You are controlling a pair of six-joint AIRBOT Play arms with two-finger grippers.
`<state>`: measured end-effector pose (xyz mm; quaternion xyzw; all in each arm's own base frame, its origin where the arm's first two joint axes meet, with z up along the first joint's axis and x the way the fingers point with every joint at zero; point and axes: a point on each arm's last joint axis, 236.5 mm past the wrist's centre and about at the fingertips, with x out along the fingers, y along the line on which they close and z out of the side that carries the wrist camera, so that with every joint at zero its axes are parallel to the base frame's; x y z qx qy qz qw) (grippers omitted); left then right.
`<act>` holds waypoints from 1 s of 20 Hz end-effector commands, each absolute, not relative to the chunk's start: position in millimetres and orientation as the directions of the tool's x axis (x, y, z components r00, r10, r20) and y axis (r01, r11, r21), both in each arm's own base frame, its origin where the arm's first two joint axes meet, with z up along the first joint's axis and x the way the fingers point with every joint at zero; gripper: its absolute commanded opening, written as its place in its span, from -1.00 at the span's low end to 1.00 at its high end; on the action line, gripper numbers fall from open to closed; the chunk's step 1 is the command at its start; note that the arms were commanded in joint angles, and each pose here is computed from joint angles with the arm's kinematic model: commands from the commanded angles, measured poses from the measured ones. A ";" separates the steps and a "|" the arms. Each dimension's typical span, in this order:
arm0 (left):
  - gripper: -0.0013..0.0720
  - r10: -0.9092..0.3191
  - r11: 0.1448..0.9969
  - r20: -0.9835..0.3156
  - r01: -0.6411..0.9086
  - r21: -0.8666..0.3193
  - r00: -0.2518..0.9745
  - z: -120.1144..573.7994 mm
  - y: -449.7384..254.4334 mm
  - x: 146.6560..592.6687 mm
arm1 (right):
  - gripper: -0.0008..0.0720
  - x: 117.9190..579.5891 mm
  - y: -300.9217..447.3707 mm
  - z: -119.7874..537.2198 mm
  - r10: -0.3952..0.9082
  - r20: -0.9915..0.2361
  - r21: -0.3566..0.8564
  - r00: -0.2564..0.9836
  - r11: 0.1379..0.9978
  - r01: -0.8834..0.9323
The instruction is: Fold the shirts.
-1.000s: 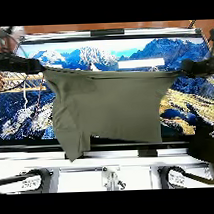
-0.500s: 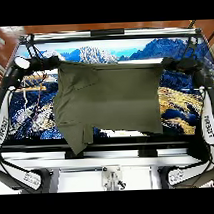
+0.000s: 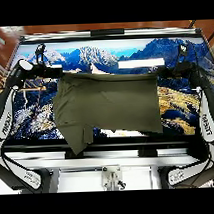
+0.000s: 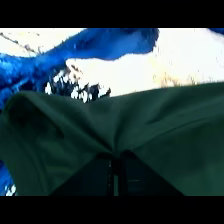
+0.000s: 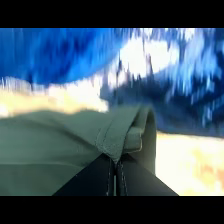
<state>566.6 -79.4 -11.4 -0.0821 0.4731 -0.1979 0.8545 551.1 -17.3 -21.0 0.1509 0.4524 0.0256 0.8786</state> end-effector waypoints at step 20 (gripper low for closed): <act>-0.87 -0.231 0.941 -0.970 0.235 -0.244 -0.079 -80.3 -53.0 448.6 | -0.79 422.0 -6.1 -76.4 0.232 -0.972 0.229 0.027 0.927 0.297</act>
